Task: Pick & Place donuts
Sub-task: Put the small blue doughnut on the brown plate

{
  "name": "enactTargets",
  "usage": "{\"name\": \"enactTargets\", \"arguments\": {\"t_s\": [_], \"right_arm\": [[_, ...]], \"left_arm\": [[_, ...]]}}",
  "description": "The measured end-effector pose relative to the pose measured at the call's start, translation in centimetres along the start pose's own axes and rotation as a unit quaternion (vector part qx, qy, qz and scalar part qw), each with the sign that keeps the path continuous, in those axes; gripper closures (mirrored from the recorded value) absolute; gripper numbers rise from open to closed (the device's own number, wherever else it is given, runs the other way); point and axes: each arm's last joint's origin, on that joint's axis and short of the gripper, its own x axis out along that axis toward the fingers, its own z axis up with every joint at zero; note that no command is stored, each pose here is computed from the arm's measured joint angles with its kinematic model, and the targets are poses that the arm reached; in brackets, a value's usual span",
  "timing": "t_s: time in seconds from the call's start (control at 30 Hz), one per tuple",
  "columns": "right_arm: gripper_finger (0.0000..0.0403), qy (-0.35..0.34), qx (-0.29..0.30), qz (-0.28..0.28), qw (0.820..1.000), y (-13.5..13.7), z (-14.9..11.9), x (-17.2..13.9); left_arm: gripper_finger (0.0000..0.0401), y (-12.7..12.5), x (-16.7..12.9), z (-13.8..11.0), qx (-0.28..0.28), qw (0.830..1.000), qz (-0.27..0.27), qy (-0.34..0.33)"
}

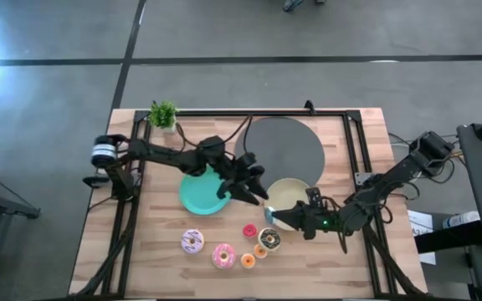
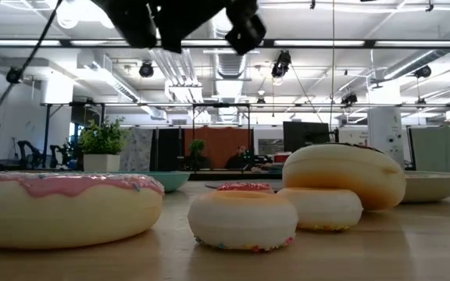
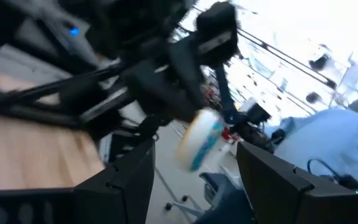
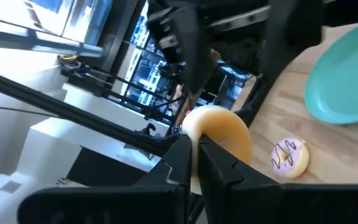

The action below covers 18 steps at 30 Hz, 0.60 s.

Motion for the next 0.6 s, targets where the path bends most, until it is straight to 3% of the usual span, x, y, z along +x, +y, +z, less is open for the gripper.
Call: {"name": "enactTargets", "arguments": {"t_s": [0.2, 0.4, 0.6], "right_arm": [[0.039, -0.002, 0.001, 0.002, 1.0, 0.1, 0.3, -0.2], [0.039, -0.005, 0.005, 0.005, 1.0, 0.3, 0.6, -0.3], [0.039, -0.018, -0.002, -0.01, 1.0, 0.0, 0.8, -0.2]], "left_arm": [[0.02, 0.5, 1.3, 1.0, 0.078, 0.997, -0.015, -0.003], [0.02, 1.9, 2.0, 0.5, 0.068, 0.998, -0.014, 0.009], [0.02, 1.7, 2.4, 1.0, 0.063, 0.997, -0.043, 0.025]]}}
